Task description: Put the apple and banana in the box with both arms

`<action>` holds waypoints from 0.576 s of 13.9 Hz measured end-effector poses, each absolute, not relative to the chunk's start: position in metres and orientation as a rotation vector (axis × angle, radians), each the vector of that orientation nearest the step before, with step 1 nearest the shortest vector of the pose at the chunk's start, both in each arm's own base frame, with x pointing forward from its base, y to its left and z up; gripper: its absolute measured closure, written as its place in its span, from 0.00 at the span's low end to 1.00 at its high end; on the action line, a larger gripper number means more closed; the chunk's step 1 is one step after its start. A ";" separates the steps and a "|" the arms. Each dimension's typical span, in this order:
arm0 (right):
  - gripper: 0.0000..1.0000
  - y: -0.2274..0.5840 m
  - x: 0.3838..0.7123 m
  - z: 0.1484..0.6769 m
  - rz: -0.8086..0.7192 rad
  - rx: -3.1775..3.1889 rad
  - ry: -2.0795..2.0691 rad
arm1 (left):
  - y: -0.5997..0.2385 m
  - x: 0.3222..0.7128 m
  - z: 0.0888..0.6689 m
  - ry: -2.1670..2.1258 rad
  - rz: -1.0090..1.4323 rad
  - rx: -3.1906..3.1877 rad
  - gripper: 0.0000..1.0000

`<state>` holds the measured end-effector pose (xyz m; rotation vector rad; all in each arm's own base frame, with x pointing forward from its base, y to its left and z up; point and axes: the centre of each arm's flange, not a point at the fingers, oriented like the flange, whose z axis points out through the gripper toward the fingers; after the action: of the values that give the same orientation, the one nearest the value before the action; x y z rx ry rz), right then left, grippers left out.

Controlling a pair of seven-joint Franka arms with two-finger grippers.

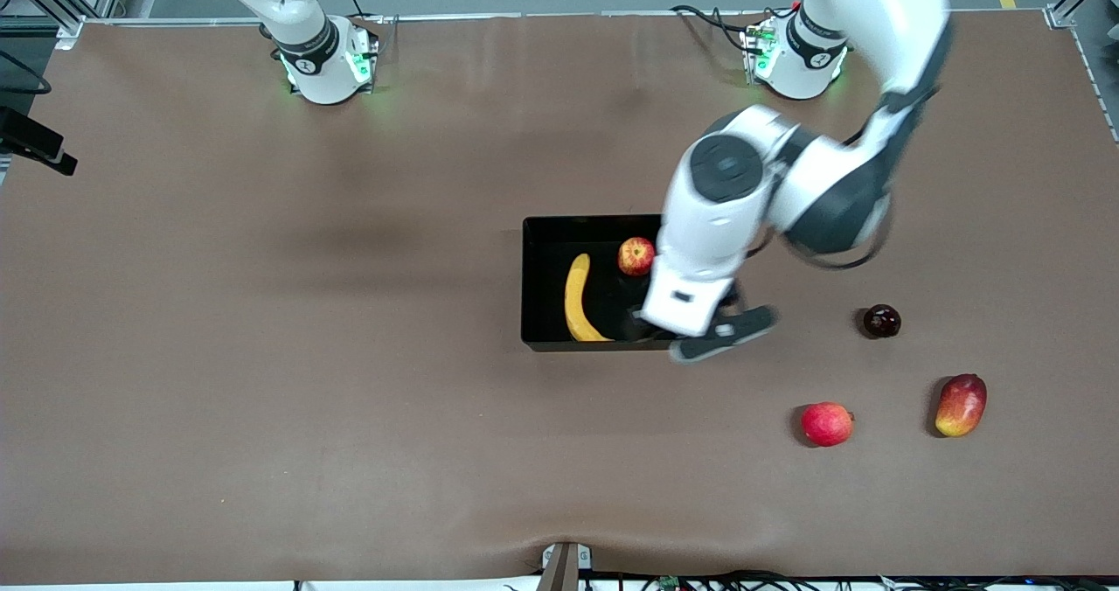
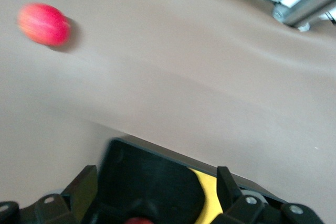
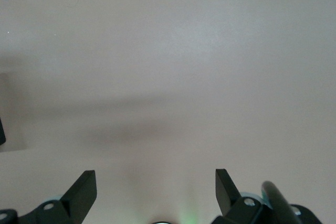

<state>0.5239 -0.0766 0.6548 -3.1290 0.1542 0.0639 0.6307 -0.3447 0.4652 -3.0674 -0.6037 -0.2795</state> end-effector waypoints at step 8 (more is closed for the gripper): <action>0.00 -0.076 0.524 0.655 0.063 -3.128 0.153 | -0.175 0.630 0.581 -0.388 -0.189 -3.012 0.00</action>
<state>0.5239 -0.0760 0.6550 -3.1279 0.1528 0.0633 0.6301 -0.1746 0.5811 -3.0121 -0.3880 -0.1889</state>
